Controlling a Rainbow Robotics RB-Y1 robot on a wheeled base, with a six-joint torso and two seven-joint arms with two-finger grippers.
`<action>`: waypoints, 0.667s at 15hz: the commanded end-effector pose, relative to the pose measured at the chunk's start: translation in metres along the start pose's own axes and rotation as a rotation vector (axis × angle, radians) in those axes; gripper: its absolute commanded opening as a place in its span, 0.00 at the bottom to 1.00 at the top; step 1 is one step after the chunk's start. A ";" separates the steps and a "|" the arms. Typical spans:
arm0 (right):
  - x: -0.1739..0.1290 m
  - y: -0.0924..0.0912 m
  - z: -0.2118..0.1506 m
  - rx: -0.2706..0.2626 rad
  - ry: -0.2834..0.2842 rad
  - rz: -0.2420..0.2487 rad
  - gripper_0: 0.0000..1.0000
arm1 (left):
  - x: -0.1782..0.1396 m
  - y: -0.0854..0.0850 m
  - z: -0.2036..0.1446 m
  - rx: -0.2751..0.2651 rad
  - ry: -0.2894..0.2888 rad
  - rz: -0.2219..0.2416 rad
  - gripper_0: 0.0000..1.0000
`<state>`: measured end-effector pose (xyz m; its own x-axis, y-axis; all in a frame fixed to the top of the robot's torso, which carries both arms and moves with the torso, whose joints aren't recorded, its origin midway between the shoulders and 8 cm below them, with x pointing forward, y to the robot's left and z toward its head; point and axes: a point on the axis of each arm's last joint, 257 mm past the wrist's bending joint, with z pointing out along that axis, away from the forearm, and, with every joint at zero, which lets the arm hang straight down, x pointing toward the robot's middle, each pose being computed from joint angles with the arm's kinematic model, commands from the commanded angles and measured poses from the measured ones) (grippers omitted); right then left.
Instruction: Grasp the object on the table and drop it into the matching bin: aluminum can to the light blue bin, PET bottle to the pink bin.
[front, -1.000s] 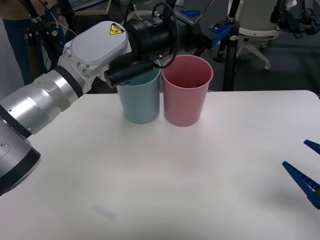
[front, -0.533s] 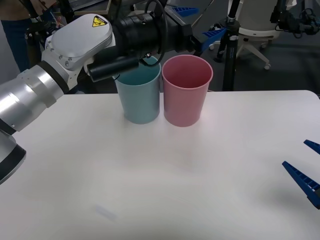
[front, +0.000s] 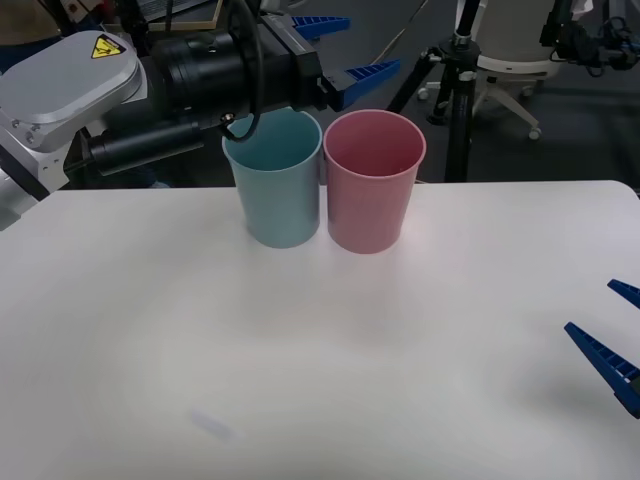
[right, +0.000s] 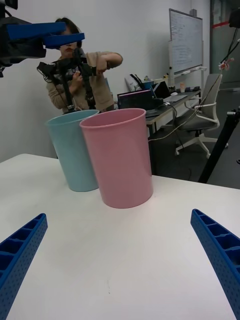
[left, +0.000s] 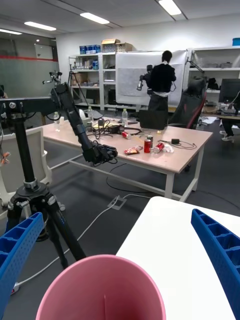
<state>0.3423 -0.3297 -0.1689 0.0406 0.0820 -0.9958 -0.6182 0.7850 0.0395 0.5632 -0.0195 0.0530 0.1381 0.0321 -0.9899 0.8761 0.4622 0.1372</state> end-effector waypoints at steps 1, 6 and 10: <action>0.000 0.000 0.000 0.000 0.000 0.000 1.00 | 0.003 0.006 -0.024 -0.011 0.011 -0.009 1.00; 0.000 0.000 0.000 0.000 0.000 0.000 1.00 | 0.007 0.025 -0.091 -0.062 0.029 -0.034 1.00; 0.000 0.000 0.000 0.000 0.000 0.000 1.00 | 0.015 0.048 -0.146 -0.106 0.040 -0.045 1.00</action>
<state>0.3423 -0.3297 -0.1689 0.0406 0.0821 -0.9958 -0.6182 0.7851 0.0395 0.5407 0.1193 0.0419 0.0837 0.0426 -0.9956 0.8345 0.5431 0.0934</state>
